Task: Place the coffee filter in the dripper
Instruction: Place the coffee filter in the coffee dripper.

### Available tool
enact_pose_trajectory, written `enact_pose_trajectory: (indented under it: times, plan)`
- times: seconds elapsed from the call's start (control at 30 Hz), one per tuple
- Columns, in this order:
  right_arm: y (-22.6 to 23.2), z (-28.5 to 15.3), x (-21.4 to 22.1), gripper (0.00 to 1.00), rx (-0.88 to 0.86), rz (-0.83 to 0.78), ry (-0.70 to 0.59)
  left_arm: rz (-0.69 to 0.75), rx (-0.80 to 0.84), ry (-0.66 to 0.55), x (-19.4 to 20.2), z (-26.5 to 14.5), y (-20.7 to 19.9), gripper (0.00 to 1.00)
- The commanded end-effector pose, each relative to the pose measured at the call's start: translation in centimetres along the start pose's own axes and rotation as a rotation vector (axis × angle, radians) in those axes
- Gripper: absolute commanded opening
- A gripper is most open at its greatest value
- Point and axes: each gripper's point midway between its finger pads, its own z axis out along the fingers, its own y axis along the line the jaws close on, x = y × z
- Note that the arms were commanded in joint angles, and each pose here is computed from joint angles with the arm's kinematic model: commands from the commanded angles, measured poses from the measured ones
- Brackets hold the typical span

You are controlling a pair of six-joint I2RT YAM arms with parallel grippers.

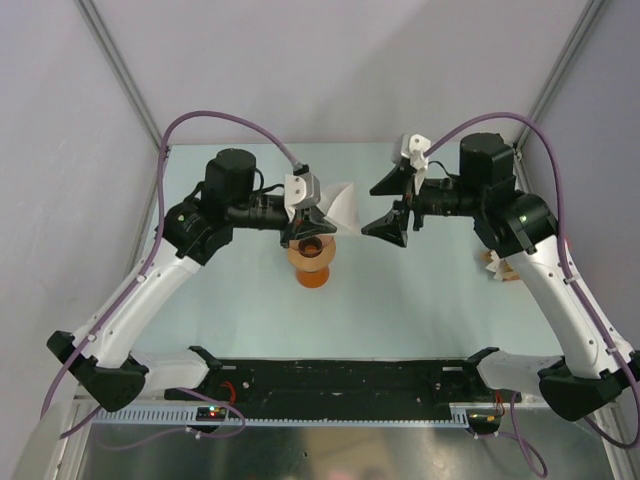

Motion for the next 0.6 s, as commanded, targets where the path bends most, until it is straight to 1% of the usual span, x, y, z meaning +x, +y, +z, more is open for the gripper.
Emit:
enact_pose_trajectory:
  times: [0.0, 0.13, 0.33, 0.5, 0.57]
  plan:
    - [0.0, 0.8, 0.4, 0.87, 0.035, -0.097, 0.043, 0.03, -0.043, -0.067, -3.2, -0.5, 1.0, 0.0]
    - [-0.5, 1.7, 0.8, 0.88, 0.046, -0.125, 0.067, 0.052, -0.044, -0.076, -3.6, -0.4, 0.8, 0.0]
    - [-0.9, 2.8, 1.2, 0.85, 0.057, -0.151, 0.087, 0.078, -0.046, -0.095, -4.4, -0.2, 0.3, 0.0]
    - [-0.8, 3.3, 0.6, 0.74, 0.037, -0.177, 0.07, 0.091, -0.044, -0.101, -4.6, 0.0, 0.1, 0.0]
    - [-0.5, 3.4, 0.6, 0.74, 0.022, -0.192, 0.072, 0.087, -0.045, -0.107, -4.8, 0.1, 0.1, 0.0]
